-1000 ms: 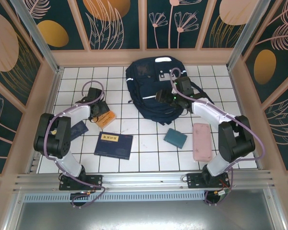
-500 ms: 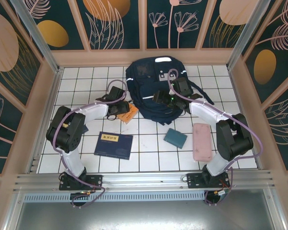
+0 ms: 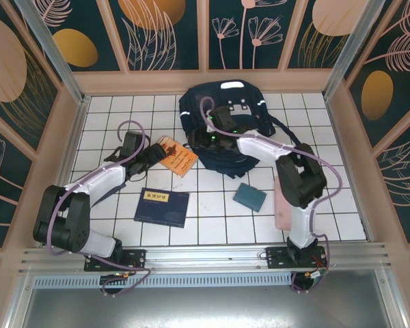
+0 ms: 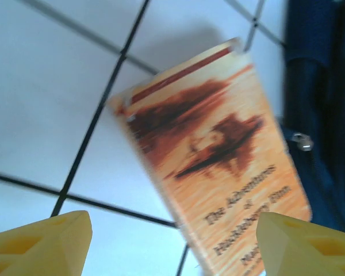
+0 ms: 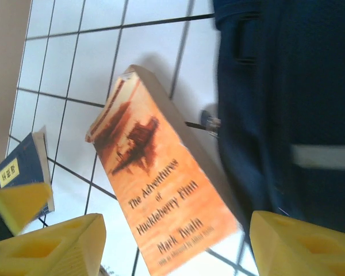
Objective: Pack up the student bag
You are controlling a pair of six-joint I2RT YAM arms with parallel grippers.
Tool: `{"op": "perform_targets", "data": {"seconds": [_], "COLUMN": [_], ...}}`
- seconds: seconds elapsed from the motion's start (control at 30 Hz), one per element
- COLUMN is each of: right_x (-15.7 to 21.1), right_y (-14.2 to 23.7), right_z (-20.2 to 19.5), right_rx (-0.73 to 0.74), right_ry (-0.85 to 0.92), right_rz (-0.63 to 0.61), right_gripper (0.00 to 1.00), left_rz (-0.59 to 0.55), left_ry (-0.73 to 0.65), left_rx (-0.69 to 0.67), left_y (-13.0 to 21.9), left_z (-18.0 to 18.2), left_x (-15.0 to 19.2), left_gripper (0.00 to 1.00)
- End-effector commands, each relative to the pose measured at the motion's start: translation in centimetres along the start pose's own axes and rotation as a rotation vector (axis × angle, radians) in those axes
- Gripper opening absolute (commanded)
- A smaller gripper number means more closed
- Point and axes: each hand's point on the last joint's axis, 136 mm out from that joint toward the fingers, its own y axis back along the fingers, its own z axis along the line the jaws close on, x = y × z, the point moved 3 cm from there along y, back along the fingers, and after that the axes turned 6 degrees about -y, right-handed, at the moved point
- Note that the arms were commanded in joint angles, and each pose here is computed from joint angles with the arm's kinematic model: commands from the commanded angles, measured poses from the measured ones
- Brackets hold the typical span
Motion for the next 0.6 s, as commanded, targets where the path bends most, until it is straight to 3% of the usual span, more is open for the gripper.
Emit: {"op": "perform_targets", "data": {"seconds": [0.0,0.17,0.37,0.57], "right_x": [-0.1,0.2,3.2,5.5], "right_y": [-2.6,-6.1,-6.9,-6.6], "right_z": [0.6,-0.5,-1.1,-1.6], "right_rx": [0.043,0.123,0.158,0.145], "right_ry": [0.069,0.079,0.1,0.098], "right_rz": [0.039,0.092,0.167,0.23], "right_gripper": [0.66,0.63,0.59,0.44], "left_rz": [0.012,0.042,0.09,0.118], "left_ry": [0.101,0.167,0.171,0.178], "left_rx": [0.076,0.118,0.14,0.149], "left_y": [-0.3,-1.3,-2.8,-3.7], "left_z": [-0.6,-0.6,-0.9,-0.9], "left_x": [0.7,1.6,2.3,2.7], "left_gripper": [0.75,0.69,0.64,0.61]}}
